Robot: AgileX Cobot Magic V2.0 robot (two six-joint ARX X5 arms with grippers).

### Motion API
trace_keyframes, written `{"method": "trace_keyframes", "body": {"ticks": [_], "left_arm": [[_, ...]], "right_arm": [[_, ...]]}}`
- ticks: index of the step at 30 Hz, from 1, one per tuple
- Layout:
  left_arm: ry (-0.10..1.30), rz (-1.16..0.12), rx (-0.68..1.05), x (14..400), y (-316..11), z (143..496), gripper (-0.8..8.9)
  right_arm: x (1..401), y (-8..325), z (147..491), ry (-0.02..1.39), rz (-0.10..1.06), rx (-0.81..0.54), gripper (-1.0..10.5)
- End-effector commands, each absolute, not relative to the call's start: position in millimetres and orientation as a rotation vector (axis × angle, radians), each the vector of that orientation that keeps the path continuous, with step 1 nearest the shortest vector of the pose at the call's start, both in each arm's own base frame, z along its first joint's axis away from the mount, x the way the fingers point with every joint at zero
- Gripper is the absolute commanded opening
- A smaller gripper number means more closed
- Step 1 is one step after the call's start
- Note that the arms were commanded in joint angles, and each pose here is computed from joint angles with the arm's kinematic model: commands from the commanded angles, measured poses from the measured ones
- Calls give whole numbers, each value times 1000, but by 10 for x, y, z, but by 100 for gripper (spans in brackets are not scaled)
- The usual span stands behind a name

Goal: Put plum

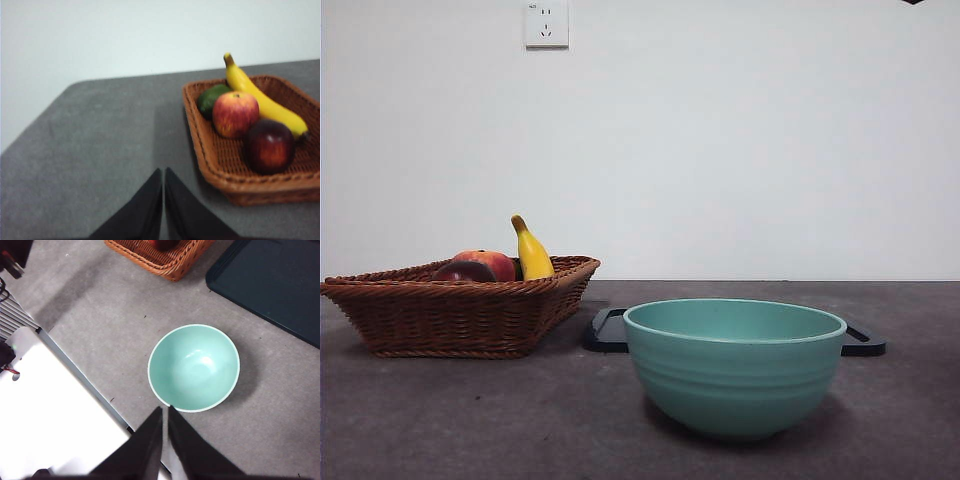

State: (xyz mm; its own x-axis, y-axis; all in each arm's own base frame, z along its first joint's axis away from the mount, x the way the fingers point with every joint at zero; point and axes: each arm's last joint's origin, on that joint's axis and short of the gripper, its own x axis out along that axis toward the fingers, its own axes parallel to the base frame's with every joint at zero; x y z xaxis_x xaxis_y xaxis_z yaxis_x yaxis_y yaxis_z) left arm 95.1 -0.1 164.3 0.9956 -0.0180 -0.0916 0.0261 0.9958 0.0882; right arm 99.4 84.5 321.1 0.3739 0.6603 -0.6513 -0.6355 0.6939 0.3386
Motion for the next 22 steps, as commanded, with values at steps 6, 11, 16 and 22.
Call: {"method": "trace_keyframes", "body": {"ticks": [6,11,16,22], "left_arm": [[128,-17,83,964,3,1539,7],[180,-20,81,956,2,1490,7],[179,-19,73,956,2,1490,7],[179,-19,73,956,2,1490,7]], "right_arm": [[996,862,3262,826,847,25,8],[996,863,3261,826,847,25,8],[996,863,3261,826,847,25,8],[996,863,3261,826,847,25,8]]}}
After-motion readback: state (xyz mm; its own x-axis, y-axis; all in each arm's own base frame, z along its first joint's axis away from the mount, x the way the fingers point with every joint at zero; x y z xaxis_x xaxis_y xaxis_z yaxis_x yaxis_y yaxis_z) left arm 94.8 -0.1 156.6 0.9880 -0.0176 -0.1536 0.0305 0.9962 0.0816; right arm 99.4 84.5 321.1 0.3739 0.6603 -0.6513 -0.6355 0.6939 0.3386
